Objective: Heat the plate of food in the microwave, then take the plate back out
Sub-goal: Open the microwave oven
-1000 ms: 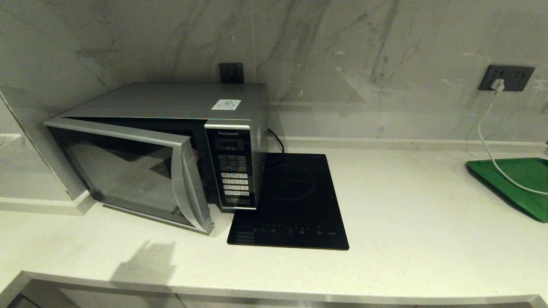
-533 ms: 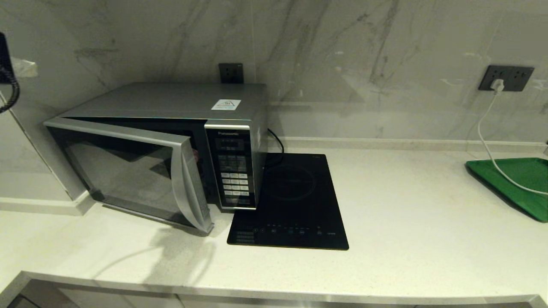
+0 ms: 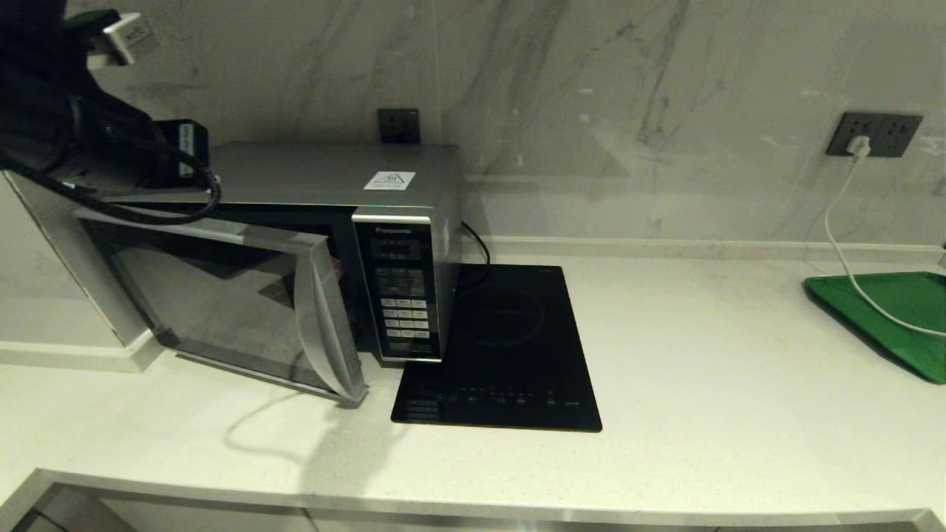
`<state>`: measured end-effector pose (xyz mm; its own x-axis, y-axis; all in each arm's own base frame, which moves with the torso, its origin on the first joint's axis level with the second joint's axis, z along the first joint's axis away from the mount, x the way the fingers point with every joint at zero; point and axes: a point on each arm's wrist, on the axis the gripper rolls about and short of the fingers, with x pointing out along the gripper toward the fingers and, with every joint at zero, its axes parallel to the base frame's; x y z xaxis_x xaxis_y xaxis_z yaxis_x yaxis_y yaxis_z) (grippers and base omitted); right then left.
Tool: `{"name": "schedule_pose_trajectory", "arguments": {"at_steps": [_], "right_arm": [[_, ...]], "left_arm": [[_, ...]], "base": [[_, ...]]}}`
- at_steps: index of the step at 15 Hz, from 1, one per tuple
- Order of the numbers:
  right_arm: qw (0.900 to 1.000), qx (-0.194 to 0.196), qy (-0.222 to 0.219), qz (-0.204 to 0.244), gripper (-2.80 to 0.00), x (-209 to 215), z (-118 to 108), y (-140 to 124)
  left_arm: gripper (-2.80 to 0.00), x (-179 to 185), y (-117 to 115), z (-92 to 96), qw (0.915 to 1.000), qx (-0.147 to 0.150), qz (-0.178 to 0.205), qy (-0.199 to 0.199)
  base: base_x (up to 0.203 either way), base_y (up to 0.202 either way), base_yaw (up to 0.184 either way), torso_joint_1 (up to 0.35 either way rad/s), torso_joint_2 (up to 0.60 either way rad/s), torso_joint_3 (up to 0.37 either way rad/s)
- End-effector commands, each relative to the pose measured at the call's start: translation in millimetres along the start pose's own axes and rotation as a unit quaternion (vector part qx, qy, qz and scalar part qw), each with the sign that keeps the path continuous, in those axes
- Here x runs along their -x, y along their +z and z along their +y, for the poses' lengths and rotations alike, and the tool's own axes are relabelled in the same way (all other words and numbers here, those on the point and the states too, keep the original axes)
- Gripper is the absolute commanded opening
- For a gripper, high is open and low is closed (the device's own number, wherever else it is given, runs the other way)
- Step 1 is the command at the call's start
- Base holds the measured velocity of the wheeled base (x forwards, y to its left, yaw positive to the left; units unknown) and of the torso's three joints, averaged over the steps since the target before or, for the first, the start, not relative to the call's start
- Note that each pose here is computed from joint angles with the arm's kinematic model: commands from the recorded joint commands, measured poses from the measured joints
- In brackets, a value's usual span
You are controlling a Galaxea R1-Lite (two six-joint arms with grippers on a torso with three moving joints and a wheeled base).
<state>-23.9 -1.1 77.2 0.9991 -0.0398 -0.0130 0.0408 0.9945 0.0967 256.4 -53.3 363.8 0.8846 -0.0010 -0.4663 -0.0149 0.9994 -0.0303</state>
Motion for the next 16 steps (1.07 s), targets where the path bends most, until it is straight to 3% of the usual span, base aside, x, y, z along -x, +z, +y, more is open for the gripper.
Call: {"name": "schedule_pose_trajectory", "arguments": {"at_steps": [1, 5, 11, 16], "right_arm": [[1.000, 0.000, 0.000, 0.000, -2.80, 0, 0, 0], [1.000, 0.000, 0.000, 0.000, -2.80, 0, 0, 0], [1.000, 0.000, 0.001, 0.000, -2.80, 0, 0, 0], [1.000, 0.000, 0.000, 0.000, -2.80, 0, 0, 0]], "left_arm": [[-2.80, -28, 0, -22.6, 0.9994, -0.009, 0.031, -0.010], [-2.80, -43, -4, -34.6, 0.9988, -0.006, 0.044, -0.019], [-2.80, -64, -14, -46.1, 0.9967, 0.033, 0.072, -0.018], [-2.80, -72, -20, -46.3, 0.9951, 0.053, 0.083, 0.011]], "base": [[0.000, 0.000, 0.000, 0.000, 0.00, 0.000], [0.000, 0.000, 0.000, 0.000, 0.00, 0.000], [0.000, 0.000, 0.000, 0.000, 0.00, 0.000], [0.000, 0.000, 0.000, 0.000, 0.00, 0.000]]}}
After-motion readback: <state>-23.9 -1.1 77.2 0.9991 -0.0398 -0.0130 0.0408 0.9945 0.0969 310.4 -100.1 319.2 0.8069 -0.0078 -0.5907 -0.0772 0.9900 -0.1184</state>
